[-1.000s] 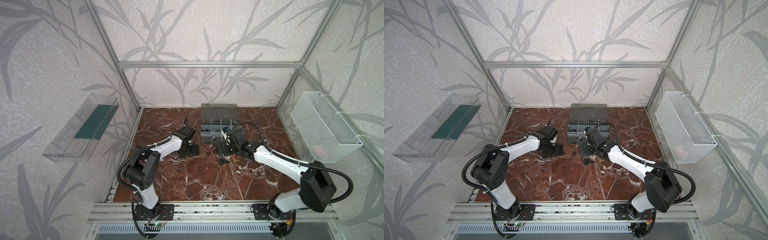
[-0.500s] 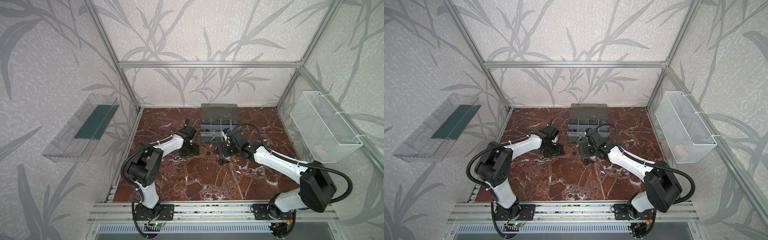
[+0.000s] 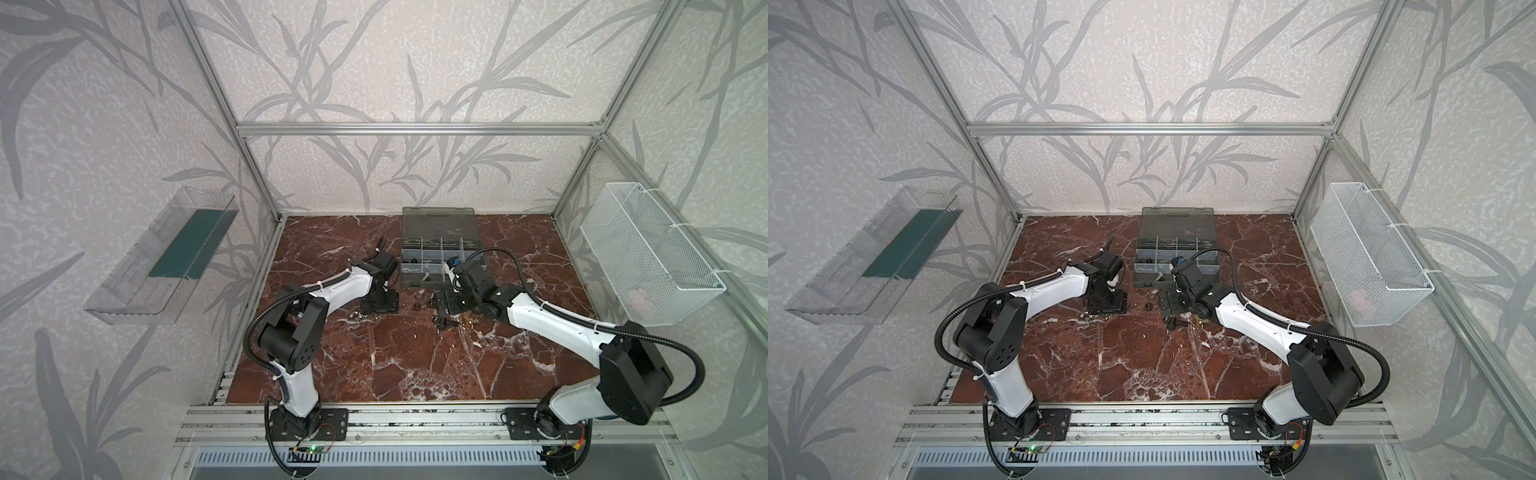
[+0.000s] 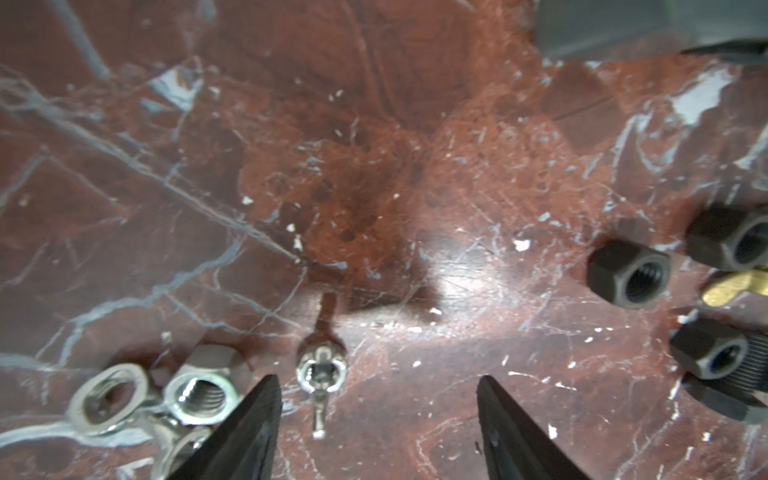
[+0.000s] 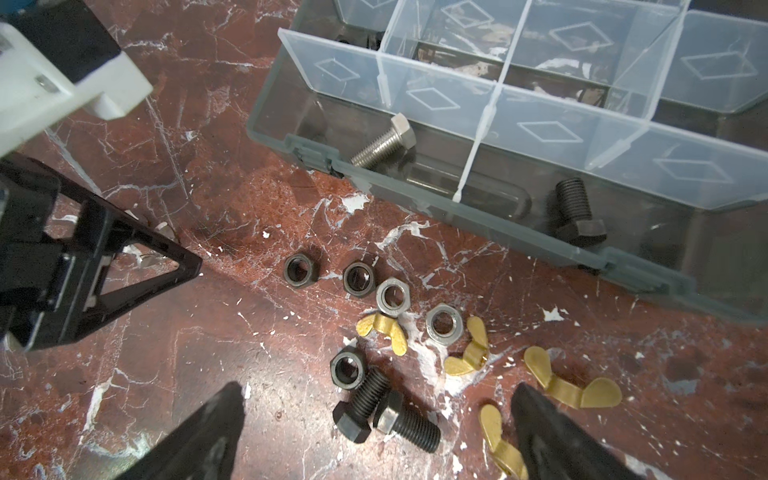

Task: Sort the screws and nuts into containers
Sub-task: 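Close the left gripper on the silver wing nut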

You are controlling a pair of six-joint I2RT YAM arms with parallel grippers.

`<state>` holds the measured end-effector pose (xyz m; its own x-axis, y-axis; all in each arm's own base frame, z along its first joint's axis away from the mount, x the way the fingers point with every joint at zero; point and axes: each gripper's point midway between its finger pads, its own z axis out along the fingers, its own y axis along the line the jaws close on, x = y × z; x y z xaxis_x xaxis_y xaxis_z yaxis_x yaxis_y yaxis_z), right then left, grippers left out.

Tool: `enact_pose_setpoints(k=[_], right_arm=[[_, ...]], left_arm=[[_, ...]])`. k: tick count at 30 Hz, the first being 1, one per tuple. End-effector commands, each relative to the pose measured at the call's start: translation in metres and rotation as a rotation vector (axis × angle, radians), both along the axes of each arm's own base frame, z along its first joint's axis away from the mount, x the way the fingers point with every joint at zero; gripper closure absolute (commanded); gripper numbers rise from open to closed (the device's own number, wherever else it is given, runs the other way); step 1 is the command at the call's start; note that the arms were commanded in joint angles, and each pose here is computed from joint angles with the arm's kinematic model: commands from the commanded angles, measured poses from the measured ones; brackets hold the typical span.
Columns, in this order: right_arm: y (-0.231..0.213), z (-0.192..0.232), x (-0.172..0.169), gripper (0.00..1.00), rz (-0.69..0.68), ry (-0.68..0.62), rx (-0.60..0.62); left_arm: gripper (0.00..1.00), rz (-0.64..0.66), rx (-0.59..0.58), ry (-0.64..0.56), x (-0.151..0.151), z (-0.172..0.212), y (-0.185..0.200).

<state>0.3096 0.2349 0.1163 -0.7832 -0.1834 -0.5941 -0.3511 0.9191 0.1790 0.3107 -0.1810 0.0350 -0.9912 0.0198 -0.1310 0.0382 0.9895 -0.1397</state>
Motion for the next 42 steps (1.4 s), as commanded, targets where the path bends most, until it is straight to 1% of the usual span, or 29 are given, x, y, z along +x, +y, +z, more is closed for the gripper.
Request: enact_pose_setpoints(k=[1,6,15,19,25,28,32,42], right_arm=[[0.0,0.008,0.001,0.01,-0.007,-0.023,0.023],[0.001,0.008,0.001,0.01,-0.01,-0.019,0.029],[-0.002,0.005,-0.001,0.01,-0.01,-0.017,0.023],[-0.001,0.006,-0.001,0.01,-0.012,-0.016,0.026],[-0.002,0.005,-0.002,0.01,-0.011,-0.017,0.02],[-0.003,0.005,-0.002,0.01,-0.013,-0.017,0.021],[-0.002,0.006,-0.002,0.01,-0.016,-0.017,0.025],[-0.005,0.008,-0.002,0.01,-0.026,-0.03,0.035]], left_arm=[[0.32,0.0,0.052,0.035,-0.009,-0.008,0.011],[0.41,-0.005,0.056,0.041,-0.009,-0.014,0.011],[0.47,-0.01,0.079,0.05,-0.013,-0.021,0.016],[0.52,-0.009,0.095,0.054,-0.014,-0.025,0.019],[0.59,-0.014,0.106,0.061,-0.015,-0.029,0.021],[0.66,-0.014,0.116,0.062,-0.016,-0.031,0.023],[0.71,-0.02,0.13,0.069,-0.017,-0.033,0.024],[0.74,-0.071,0.241,0.08,-0.023,-0.041,0.029]])
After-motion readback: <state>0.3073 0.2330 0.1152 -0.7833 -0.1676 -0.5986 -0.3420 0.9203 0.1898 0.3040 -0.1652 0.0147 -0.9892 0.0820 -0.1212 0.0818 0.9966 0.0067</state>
